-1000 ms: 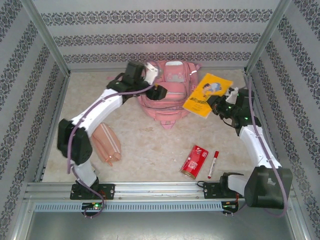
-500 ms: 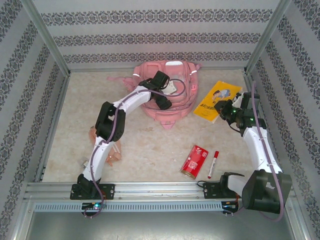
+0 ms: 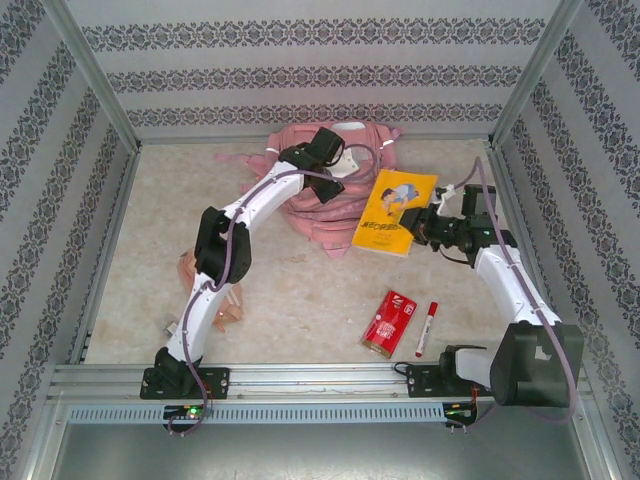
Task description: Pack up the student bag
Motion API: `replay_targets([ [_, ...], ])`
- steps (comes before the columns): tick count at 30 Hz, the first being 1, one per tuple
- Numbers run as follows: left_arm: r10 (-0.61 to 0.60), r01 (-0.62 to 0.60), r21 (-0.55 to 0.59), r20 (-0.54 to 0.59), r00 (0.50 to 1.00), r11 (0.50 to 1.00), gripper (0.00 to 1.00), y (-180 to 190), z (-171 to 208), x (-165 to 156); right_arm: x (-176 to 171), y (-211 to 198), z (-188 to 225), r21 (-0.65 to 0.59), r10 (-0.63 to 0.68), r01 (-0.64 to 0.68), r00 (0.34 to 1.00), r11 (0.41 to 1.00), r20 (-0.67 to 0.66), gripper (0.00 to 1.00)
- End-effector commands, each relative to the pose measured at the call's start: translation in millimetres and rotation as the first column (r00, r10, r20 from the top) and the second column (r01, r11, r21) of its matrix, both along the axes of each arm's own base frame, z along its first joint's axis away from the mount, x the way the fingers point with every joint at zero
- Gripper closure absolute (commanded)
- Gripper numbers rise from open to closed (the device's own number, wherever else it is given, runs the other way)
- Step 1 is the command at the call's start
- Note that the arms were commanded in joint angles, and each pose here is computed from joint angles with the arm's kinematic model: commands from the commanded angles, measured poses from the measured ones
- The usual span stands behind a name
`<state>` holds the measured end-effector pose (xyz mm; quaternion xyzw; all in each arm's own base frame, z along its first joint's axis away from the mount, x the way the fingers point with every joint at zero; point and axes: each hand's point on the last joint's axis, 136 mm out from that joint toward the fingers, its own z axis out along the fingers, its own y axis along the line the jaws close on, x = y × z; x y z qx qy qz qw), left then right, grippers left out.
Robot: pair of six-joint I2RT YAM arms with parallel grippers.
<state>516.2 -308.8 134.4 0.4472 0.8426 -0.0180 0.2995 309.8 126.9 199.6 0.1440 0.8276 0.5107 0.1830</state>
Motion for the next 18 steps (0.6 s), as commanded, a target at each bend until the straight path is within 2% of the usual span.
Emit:
replay_targets([
  [1,0.176,-0.128,-0.171,0.307,0.935,0.977,1.00,21.9,148.2,28.2,-17.2,30.0,23.1,0.109,0.175,-0.184,0.981,0.977,0.089,0.99],
  [5,0.238,-0.150,-0.248,0.378,0.895,0.957,1.00,27.1,193.9,30.7,-15.7,41.1,15.5,0.116,0.175,-0.182,0.982,0.976,0.067,0.97],
  [9,0.309,-0.192,-0.290,0.439,0.844,0.938,1.00,37.2,223.8,33.5,-2.6,42.7,-5.7,0.129,0.148,-0.146,0.989,0.981,-0.005,1.00],
  [14,0.305,-0.145,-0.349,0.464,0.832,0.926,1.00,28.7,250.6,24.7,13.8,66.7,-17.1,0.135,0.198,-0.195,0.980,0.971,-0.014,1.00],
  [18,0.262,-0.096,-0.351,0.464,0.846,0.931,1.00,14.1,257.4,10.6,46.2,88.4,-16.1,0.118,0.203,-0.203,0.979,0.972,0.015,1.00],
])
